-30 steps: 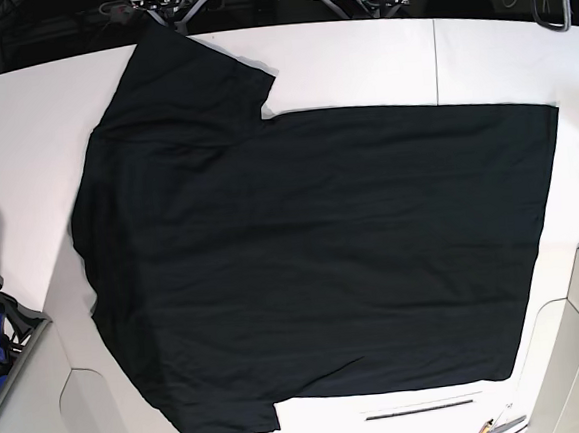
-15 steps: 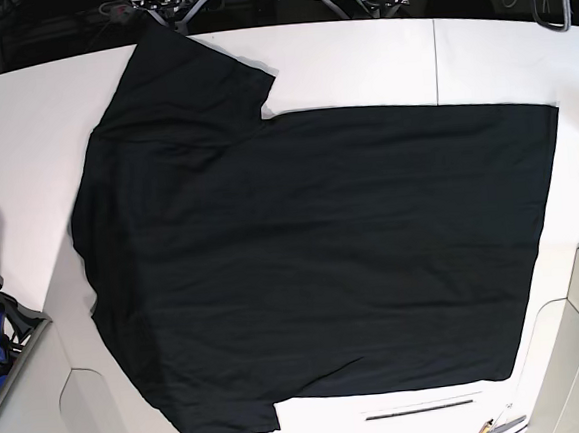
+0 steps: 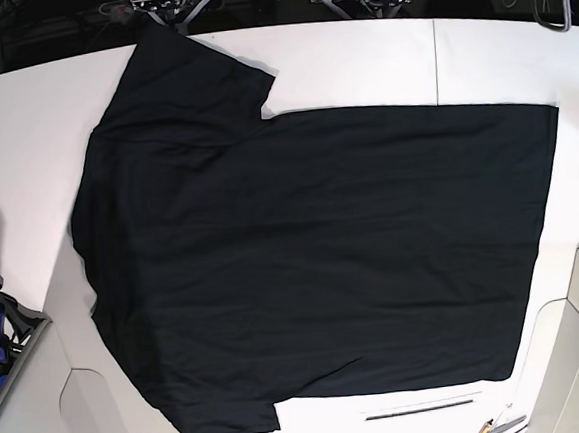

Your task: Fold the T-shirt properly

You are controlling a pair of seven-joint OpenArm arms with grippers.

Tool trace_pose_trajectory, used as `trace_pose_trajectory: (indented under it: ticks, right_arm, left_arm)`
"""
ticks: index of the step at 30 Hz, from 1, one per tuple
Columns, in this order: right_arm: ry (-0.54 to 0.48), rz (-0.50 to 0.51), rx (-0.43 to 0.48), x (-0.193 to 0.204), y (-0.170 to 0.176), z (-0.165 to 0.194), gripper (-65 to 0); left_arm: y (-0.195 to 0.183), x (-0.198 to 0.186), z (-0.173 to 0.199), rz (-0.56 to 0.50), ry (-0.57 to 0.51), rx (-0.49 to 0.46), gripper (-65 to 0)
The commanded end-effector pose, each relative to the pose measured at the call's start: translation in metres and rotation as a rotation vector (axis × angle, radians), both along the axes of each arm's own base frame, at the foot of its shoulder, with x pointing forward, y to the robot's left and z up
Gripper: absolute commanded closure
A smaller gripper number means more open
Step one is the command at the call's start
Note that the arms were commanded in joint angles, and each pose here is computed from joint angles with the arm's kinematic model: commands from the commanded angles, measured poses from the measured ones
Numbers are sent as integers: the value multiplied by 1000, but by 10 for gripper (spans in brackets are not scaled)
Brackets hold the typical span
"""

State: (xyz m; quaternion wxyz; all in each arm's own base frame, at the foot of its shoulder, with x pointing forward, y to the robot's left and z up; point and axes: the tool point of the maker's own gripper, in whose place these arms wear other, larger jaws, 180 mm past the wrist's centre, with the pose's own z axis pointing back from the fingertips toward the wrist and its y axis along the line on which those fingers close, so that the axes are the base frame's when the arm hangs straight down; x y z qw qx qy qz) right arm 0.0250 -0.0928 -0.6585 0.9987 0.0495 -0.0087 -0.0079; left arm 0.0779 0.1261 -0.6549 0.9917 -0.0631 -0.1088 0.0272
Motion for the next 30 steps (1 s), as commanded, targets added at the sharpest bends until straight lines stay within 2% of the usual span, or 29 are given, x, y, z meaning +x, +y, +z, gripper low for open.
trace_pose_trajectory:
  ticks: [1,8,17,20,24,27,30]
  right_arm:
    - [-3,8,-9,-3,-4,0,0]
    - [1,22,-24,-23,-18,2,0]
    - [-16,47,-42,-63,-46,17,0]
    - [-33,69,3,-75,-49,27,0]
    - [-59,62,75,-91,-56,49,0]
    - [-79,88,87,-103,-66,69,0]
    - [-101,132,107,-115,-69,94,0]
  left_arm:
    - [3,-1,1,4,-11,-20,0]
    - [11,-28,14,48,-35,-170,0]
    - [48,-84,33,43,-42,-134,0]
    - [58,-101,46,10,-49,-130,0]
    - [61,-117,71,-25,-60,-212,0]
    - [63,-123,92,-39,-63,-278,0]
    - [71,-130,111,-65,-52,-300,0]
